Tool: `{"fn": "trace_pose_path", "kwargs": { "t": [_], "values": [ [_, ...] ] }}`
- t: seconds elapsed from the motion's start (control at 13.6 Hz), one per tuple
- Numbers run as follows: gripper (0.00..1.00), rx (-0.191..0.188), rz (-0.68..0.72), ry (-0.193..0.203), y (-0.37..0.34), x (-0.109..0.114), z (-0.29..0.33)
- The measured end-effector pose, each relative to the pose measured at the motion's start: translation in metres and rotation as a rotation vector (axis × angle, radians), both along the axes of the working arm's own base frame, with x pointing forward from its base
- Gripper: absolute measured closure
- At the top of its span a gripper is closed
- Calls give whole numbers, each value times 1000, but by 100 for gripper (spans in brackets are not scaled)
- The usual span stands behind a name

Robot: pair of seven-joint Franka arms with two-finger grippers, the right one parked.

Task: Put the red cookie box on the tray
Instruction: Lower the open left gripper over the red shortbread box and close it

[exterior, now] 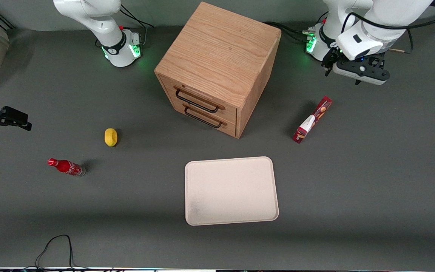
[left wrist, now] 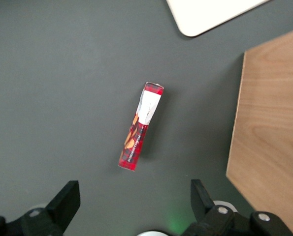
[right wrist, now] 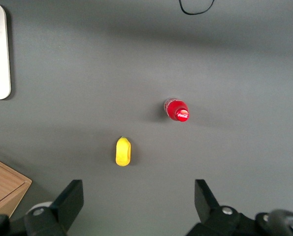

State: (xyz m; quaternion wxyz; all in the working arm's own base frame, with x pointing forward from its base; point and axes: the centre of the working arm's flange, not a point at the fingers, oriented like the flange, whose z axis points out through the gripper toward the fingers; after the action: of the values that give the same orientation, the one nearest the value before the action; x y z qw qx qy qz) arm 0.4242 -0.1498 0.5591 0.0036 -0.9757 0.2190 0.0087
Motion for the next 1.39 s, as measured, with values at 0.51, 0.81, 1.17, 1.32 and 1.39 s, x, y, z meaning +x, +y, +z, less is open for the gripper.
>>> {"fn": "trace_pose_path", "kwargs": {
  "t": [0.51, 0.81, 1.17, 1.32, 1.39],
  "values": [
    [0, 3, -124, 14, 2, -2, -46],
    [0, -2, -125, -18, 8, -10, -121],
    [0, -3, -130, 3, 12, -12, -199],
    [0, -5, -131, 1, 13, -13, -222],
    [0, -5, -131, 8, 13, -14, -233]
  ]
}}
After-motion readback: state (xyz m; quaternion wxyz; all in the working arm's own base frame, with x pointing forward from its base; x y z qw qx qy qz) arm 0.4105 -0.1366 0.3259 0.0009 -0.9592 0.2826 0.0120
